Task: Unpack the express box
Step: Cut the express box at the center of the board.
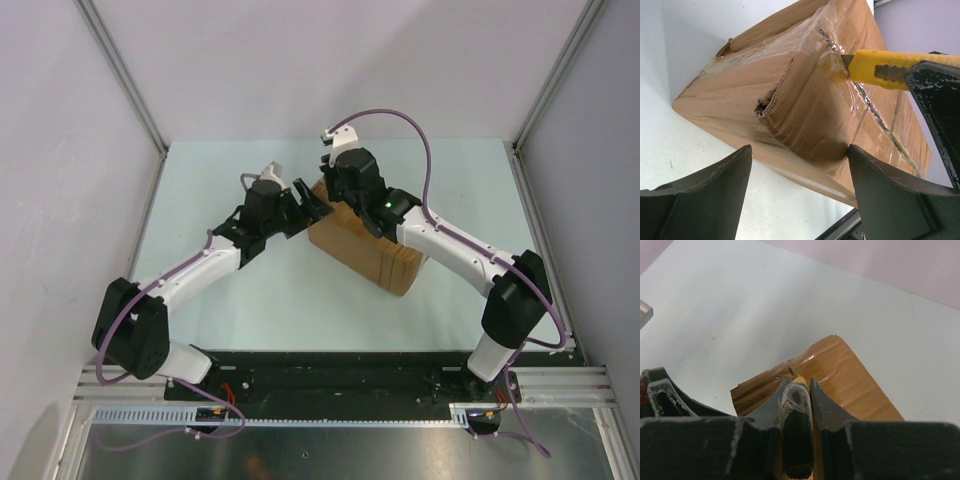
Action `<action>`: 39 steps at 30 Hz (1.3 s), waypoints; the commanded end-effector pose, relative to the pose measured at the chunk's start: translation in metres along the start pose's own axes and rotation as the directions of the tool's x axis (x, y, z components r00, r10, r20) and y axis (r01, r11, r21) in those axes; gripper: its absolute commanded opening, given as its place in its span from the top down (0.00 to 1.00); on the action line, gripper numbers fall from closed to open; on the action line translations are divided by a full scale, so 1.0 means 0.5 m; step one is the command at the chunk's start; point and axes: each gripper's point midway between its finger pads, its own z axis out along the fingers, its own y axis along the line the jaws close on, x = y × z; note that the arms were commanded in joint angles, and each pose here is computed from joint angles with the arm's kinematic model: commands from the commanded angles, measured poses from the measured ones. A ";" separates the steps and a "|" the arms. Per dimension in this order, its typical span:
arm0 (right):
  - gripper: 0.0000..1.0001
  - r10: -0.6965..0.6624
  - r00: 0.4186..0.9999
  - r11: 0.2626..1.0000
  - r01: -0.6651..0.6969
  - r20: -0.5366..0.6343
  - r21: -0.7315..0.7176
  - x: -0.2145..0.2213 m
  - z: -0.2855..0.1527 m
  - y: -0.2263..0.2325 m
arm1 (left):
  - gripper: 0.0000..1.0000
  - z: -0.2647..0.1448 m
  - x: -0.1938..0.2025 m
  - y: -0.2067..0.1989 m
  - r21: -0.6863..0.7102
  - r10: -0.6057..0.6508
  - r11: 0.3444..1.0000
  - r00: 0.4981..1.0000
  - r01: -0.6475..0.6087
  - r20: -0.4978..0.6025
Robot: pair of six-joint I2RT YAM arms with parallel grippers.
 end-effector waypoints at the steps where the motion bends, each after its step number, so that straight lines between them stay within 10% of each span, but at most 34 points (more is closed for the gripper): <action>1: 1.00 -0.145 0.966 0.987 0.125 -0.213 -0.106 0.164 0.007 0.025 | 0.18 -0.007 0.044 0.064 -0.112 0.046 0.992 0.994 -0.057 -0.098; 20: 1.00 -0.171 0.966 0.976 0.139 -0.193 -0.168 0.163 0.012 -0.001 | 0.10 0.004 -0.102 0.007 0.026 0.076 0.997 0.997 -0.076 0.007; 26: 1.00 -0.209 0.957 0.968 0.174 -0.200 -0.178 0.166 0.005 -0.005 | 0.32 0.043 -0.069 0.044 -0.013 0.002 1.000 0.998 -0.003 -0.057; 39: 1.00 -0.372 0.906 0.926 0.345 -0.205 -0.153 0.142 -0.053 -0.063 | 0.41 0.072 -0.014 0.141 -0.184 -0.085 0.981 0.992 0.068 -0.089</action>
